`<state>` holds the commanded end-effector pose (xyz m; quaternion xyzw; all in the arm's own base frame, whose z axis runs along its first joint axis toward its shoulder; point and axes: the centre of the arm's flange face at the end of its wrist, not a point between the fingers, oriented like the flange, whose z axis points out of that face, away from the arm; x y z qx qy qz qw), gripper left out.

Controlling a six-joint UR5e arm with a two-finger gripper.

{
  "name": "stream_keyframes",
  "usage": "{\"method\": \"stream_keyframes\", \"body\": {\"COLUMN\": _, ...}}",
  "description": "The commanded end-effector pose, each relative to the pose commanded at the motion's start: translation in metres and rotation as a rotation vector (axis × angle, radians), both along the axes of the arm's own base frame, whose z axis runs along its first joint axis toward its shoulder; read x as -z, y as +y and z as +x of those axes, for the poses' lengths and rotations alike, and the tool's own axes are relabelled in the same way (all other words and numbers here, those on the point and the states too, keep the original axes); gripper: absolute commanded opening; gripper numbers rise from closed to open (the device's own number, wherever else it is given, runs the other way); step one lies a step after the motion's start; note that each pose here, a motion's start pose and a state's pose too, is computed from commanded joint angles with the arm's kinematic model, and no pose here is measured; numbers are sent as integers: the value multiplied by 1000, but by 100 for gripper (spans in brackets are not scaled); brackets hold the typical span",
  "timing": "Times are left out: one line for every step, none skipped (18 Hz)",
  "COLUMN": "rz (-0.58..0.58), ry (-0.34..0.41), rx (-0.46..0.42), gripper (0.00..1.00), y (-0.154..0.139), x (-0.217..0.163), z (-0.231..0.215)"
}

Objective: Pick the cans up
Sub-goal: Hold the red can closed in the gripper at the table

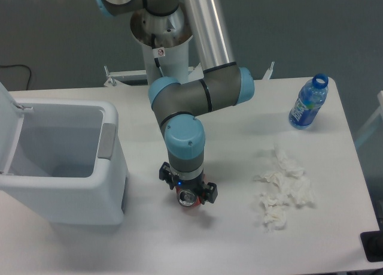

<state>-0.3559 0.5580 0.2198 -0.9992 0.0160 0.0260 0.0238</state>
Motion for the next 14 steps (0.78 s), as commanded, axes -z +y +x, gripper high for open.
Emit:
{"method": "stream_keyframes", "body": {"rz": 0, "ry": 0, "rx": 0, "gripper": 100, "y": 0, "x": 0, "z": 0}}
{"method": "stream_keyframes", "body": {"rz": -1, "ry": -1, "rx": 2, "gripper": 100, "y": 1, "x": 1, "z": 1}}
{"method": "stream_keyframes", "body": {"rz": -2, "ry": -2, "rx": 2, "gripper": 100, "y": 1, "x": 2, "z": 1}}
{"method": "stream_keyframes", "body": {"rz": -2, "ry": -2, "rx": 2, "gripper": 100, "y": 1, "x": 2, "z": 1}}
{"method": "stream_keyframes", "body": {"rz": -7, "ry": -4, "rx": 1, "gripper": 100, "y": 0, "x": 5, "z": 1}}
{"method": "stream_keyframes", "body": {"rz": -8, "ry": -5, "rx": 4, "gripper": 100, "y": 1, "x": 6, "z": 2}}
{"method": "stream_keyframes", "body": {"rz": -8, "ry": -5, "rx": 4, "gripper": 100, "y": 1, "x": 6, "z": 2}}
{"method": "stream_keyframes", "body": {"rz": -9, "ry": -6, "rx": 4, "gripper": 100, "y": 1, "x": 6, "z": 2}}
{"method": "stream_keyframes", "body": {"rz": -12, "ry": -7, "rx": 6, "gripper": 100, "y": 0, "x": 8, "z": 2}}
{"method": "stream_keyframes", "body": {"rz": -14, "ry": -8, "rx": 12, "gripper": 100, "y": 0, "x": 9, "z": 2}}
{"method": "stream_keyframes", "body": {"rz": -14, "ry": -6, "rx": 18, "gripper": 100, "y": 1, "x": 8, "z": 4}}
{"method": "stream_keyframes", "body": {"rz": -13, "ry": -7, "rx": 20, "gripper": 100, "y": 2, "x": 8, "z": 5}}
{"method": "stream_keyframes", "body": {"rz": -14, "ry": -8, "rx": 21, "gripper": 100, "y": 2, "x": 9, "z": 6}}
{"method": "stream_keyframes", "body": {"rz": -13, "ry": -7, "rx": 21, "gripper": 100, "y": 3, "x": 8, "z": 5}}
